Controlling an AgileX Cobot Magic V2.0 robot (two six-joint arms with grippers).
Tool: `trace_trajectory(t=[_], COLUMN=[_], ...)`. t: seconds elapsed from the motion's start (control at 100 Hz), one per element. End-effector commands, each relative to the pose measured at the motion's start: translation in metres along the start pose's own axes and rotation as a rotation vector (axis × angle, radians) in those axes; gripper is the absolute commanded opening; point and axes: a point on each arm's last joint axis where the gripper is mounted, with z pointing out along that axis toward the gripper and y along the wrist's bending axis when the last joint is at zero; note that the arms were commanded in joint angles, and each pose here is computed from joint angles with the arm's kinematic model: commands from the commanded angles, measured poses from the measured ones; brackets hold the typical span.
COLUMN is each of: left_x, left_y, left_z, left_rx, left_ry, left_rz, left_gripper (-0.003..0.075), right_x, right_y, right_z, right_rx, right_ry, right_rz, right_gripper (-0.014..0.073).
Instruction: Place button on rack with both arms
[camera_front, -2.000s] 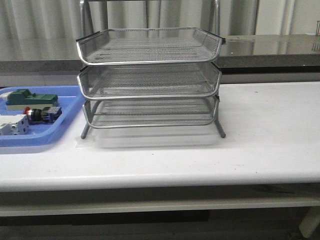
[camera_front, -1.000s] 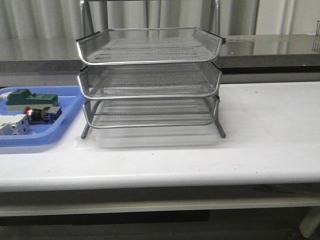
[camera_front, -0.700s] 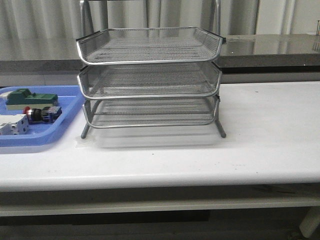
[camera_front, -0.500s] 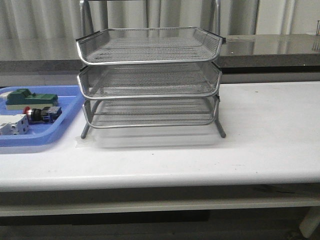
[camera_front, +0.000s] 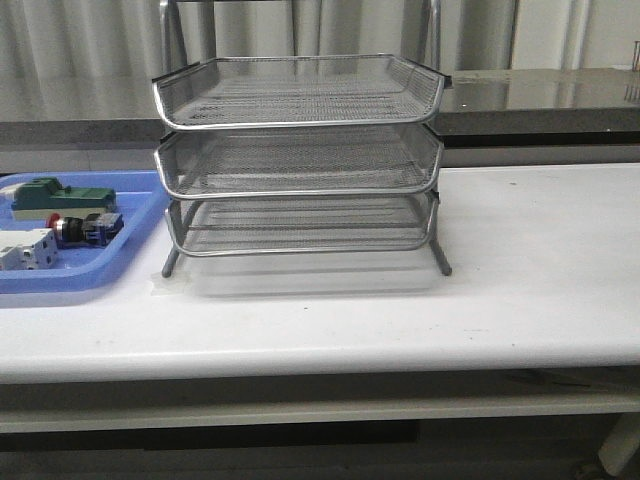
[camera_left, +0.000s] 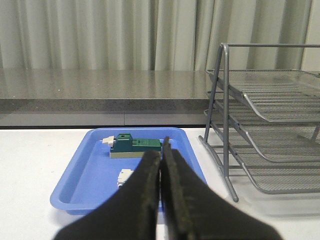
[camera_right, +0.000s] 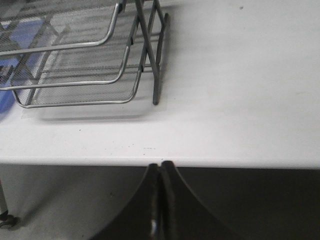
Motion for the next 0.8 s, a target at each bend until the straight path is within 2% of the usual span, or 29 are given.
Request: trace_trajectory(t=[0.0,0.34,0.44,0.56,0.61,0.66,0.79], left_x=[0.007,0.007,0.007,0.007,0.007,0.007,0.007], left_y=[-0.001,-0.001,-0.001,-0.001,-0.001,-0.001,-0.001], left_z=[-0.002,-0.002,-0.002,-0.002,-0.002,-0.002,-0.002], left_rx=[0.011,0.011,0.011,0.011,0.011,0.011,0.011], left_ry=[-0.062,-0.062,-0.062,-0.062,-0.062,-0.062,-0.062], left_rz=[-0.009,-0.009,-0.009,-0.009,-0.009,-0.009,-0.009], left_gripper=[0.0004,0.0004,0.0004,0.0004,0.0004,0.0004,0.0004], right_x=[-0.018,-0.016,-0.014,-0.013,-0.014,-0.015,-0.020], right_y=[0.003,0.004,0.003,0.003,0.003,0.003,0.005], right_z=[0.012,0.067,0.078,0.088,0.091,0.095,0.107], right_rx=[-0.021,-0.071,-0.073,-0.071,-0.068,-0.066,-0.062], right_ry=[-0.040,0.119,0.149,0.162,0.151,0.135,0.104], right_rz=[0.053,0.303,0.357,0.384,0.390,0.394,0.417], right_gripper=[-0.0066,-0.0044,0.0077,0.0337,0.0411,0.0443,0.0443])
